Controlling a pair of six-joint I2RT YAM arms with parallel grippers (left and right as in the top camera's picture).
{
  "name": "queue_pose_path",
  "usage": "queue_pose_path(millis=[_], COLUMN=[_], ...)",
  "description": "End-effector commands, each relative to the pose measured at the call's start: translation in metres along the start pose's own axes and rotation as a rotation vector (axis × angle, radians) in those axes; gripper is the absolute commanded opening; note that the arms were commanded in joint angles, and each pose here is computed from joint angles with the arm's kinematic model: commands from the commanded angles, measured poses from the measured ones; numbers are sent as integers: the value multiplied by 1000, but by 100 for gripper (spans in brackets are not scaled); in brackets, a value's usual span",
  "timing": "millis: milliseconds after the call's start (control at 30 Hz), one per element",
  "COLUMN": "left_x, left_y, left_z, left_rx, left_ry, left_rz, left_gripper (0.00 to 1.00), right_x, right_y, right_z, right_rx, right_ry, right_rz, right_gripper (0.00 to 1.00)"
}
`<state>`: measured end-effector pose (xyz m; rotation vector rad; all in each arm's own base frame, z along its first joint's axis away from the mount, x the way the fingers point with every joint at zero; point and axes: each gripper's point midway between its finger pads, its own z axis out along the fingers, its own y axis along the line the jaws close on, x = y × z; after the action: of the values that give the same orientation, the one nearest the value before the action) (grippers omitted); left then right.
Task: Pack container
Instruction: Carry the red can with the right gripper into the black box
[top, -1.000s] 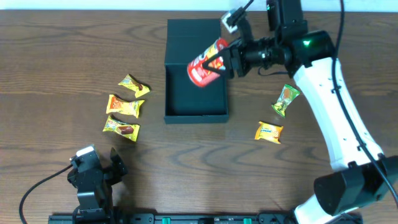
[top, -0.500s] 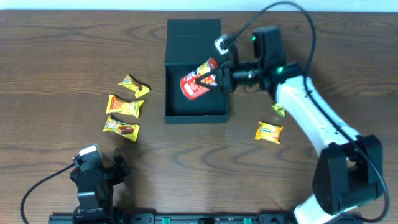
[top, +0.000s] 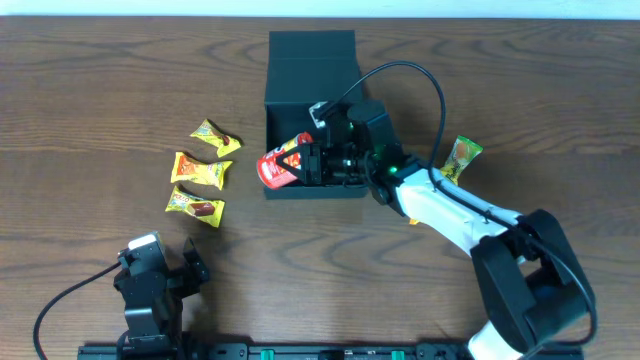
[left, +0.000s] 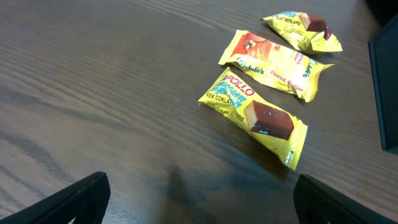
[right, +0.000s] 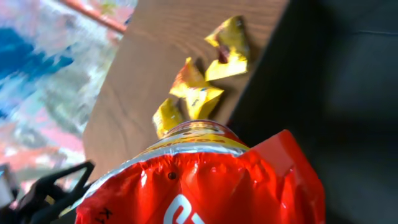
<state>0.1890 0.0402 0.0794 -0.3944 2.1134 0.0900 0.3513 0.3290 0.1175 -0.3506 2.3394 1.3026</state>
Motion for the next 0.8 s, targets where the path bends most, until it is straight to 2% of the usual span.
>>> queue_pose_path(millis=[0, 167, 400, 467, 533, 600, 767], left_x=[2, 2, 2, 2, 2, 2, 2], left_y=[1, 1, 1, 1, 1, 1, 1], left_z=[1, 1, 1, 1, 1, 1, 1], left_rx=[-1, -1, -1, -1, -1, -1, -1], left_ry=[2, 1, 1, 1, 1, 2, 2], left_rz=[10, 10, 11, 11, 10, 10, 10], left_gripper=[96, 95, 95, 95, 96, 95, 96], right_x=[2, -14, 2, 4, 4, 4, 5], right_y=[-24, -16, -34, -37, -38, -38, -38], right_z=[8, 5, 4, 4, 4, 4, 4], right_rx=[59, 2, 82, 98, 99, 99, 101], right_ry=[-10, -57, -12, -10, -10, -9, -8], right_rz=[74, 113, 235, 242, 242, 243, 245], right_gripper=[47, 49, 47, 50, 54, 69, 86])
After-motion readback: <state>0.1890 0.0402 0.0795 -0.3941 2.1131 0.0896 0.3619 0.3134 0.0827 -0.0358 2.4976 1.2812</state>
